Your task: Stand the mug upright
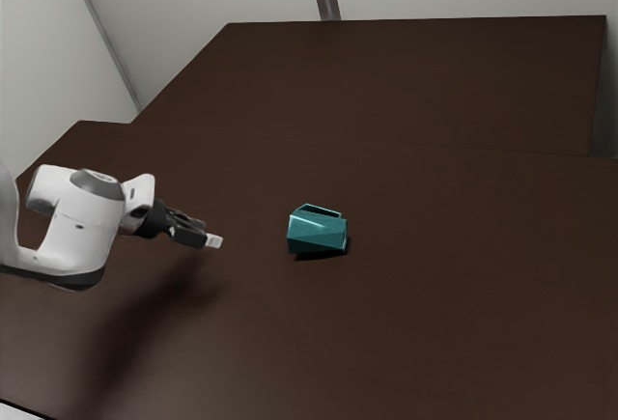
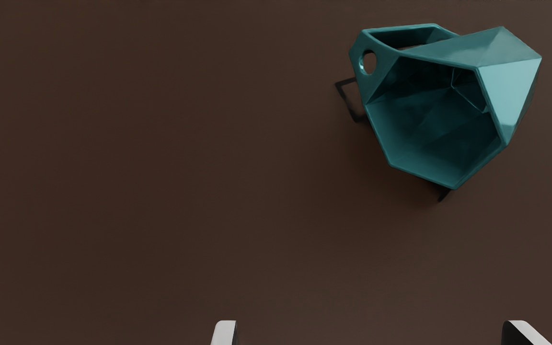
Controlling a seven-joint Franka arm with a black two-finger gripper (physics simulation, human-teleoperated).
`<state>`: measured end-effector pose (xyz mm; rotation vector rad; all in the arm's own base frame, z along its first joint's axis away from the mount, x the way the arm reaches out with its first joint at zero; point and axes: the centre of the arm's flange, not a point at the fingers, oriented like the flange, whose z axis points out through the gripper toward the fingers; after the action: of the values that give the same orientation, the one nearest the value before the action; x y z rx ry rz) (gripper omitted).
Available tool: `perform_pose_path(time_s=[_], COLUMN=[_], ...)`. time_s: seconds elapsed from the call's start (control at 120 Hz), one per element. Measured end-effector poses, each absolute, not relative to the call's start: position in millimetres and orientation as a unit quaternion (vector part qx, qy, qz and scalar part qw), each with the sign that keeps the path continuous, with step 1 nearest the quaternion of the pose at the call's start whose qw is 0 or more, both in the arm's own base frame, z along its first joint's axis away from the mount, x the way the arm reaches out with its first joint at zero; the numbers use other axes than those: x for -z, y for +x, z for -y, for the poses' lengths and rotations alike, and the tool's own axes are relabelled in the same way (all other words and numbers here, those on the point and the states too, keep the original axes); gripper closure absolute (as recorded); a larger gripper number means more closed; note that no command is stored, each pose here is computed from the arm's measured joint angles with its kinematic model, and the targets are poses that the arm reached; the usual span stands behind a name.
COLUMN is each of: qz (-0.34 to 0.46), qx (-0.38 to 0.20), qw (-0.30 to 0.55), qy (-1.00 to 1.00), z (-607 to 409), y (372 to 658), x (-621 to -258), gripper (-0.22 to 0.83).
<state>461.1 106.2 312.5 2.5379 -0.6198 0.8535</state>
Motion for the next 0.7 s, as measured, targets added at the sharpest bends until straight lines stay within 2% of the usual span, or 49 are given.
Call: perform_pose_path(time_s=[0.275, 0.7], qz=[0.251, 0.241], qx=[-0.310, -0.311], qw=[0.203, 0.227], qy=[0.894, 0.891], z=[-50, -4], y=[506, 500], x=[-303, -283], gripper=[0.00, 0.00])
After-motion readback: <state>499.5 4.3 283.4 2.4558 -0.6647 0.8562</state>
